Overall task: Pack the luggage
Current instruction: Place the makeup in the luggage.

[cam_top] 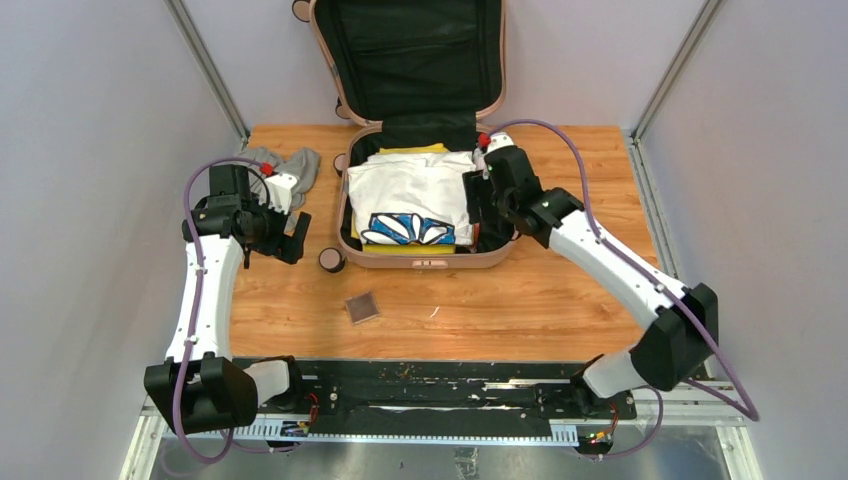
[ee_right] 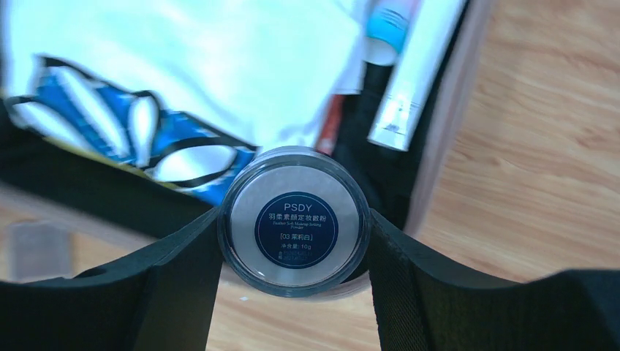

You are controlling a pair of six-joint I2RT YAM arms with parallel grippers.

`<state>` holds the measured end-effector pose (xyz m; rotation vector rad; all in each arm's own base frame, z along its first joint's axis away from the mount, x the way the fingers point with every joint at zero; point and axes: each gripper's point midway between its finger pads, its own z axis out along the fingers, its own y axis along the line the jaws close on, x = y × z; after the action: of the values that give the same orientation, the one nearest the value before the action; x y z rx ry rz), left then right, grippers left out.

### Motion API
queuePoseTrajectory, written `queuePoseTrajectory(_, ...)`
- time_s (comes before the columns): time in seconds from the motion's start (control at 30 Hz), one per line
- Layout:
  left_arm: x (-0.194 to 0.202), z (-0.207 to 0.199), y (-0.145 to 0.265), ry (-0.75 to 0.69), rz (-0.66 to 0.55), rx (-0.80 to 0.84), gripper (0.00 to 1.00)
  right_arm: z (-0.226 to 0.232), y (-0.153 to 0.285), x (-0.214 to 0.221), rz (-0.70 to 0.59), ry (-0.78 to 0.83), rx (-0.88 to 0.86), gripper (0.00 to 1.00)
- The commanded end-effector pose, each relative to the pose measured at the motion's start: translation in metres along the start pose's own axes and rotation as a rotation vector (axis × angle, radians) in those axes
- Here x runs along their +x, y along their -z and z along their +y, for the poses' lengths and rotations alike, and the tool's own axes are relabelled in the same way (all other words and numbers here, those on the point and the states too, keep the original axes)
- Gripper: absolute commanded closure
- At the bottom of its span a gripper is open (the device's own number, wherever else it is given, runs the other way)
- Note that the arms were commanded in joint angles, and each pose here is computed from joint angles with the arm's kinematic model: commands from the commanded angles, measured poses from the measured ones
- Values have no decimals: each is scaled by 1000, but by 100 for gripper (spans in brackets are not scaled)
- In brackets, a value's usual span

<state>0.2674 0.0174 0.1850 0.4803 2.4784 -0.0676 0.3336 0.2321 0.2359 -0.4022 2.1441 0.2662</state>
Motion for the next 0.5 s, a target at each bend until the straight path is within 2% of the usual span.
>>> queuePoseTrajectory(0.0,2,-3,3,8,-6,10,0,-44,-33,41,191,-26,96,72)
queuePoseTrajectory(0.13,4,-2,3,-3,-3,1,0,-63,-67,56,273,-74,115,74)
queuePoseTrajectory(0.47,7,1,1,-18,13,-5,0,-72,-123,78,379,-98,127,73)
